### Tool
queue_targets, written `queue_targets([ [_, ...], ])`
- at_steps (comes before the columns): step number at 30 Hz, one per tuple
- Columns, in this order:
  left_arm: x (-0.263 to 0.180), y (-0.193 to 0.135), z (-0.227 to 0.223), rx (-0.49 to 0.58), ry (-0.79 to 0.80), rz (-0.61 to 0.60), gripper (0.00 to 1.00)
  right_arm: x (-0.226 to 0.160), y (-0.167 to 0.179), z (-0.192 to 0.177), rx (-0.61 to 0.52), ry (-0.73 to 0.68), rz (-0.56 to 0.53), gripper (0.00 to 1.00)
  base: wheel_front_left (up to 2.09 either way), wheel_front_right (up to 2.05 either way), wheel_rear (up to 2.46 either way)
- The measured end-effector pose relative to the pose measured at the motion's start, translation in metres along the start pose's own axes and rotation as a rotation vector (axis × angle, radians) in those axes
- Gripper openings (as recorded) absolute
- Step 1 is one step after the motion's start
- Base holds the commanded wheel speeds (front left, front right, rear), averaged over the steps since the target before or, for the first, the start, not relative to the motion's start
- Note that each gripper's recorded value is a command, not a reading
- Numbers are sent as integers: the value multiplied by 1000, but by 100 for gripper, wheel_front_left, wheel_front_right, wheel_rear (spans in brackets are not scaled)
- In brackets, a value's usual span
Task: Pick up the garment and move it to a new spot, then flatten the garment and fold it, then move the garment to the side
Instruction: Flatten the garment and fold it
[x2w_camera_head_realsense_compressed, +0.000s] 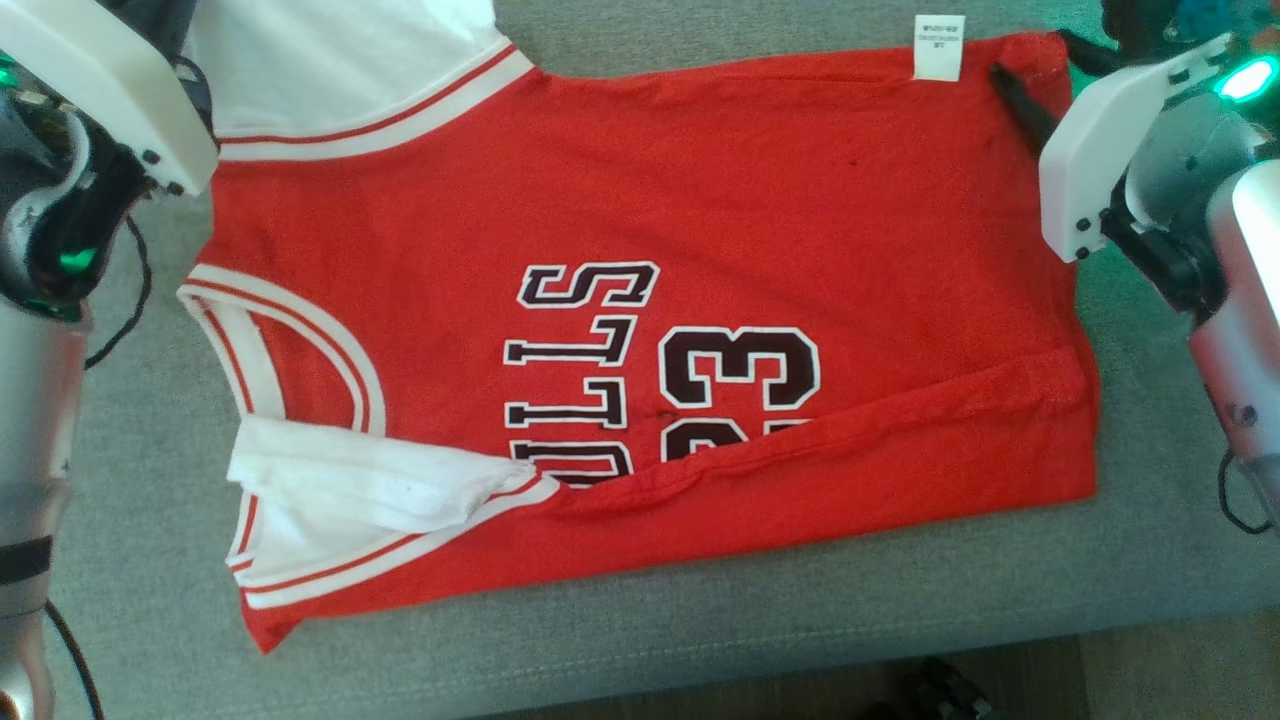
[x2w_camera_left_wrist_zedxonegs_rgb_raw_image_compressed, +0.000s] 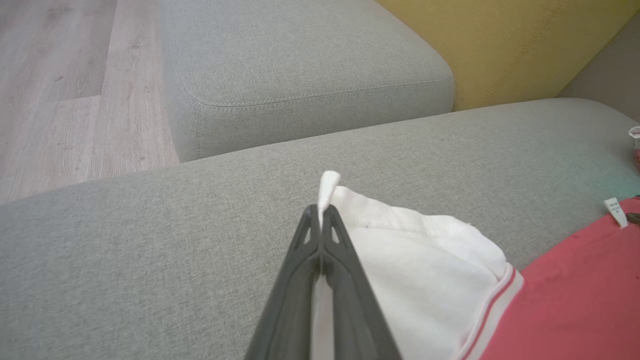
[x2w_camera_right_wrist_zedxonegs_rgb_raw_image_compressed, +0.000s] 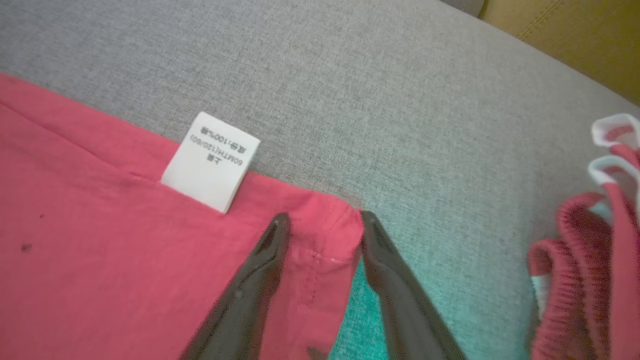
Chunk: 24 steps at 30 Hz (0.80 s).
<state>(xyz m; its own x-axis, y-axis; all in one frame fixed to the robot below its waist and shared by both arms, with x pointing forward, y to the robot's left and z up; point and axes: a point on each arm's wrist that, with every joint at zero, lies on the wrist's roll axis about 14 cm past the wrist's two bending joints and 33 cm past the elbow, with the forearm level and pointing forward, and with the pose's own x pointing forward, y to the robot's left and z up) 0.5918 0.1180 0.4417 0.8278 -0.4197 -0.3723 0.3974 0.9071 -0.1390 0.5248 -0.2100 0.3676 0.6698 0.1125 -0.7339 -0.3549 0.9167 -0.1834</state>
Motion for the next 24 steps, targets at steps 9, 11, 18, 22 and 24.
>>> queue_targets([
  [9,-11,-2,18,-8,-87,-4,0,-3,-3,14,17,-70,-4,0,0,0,0],
  [11,-18,-5,27,-20,-132,-8,0,-10,-7,26,20,-133,-15,0,0,0,0],
  [18,-64,-23,28,-66,-227,-19,0,-44,8,33,41,-288,6,0,0,0,0],
  [22,-102,-35,15,-109,-262,-1,0,-67,18,13,90,-324,11,0,0,0,0],
  [24,-111,-38,11,-123,-267,3,0,-74,18,9,101,-334,8,0,0,0,0],
])
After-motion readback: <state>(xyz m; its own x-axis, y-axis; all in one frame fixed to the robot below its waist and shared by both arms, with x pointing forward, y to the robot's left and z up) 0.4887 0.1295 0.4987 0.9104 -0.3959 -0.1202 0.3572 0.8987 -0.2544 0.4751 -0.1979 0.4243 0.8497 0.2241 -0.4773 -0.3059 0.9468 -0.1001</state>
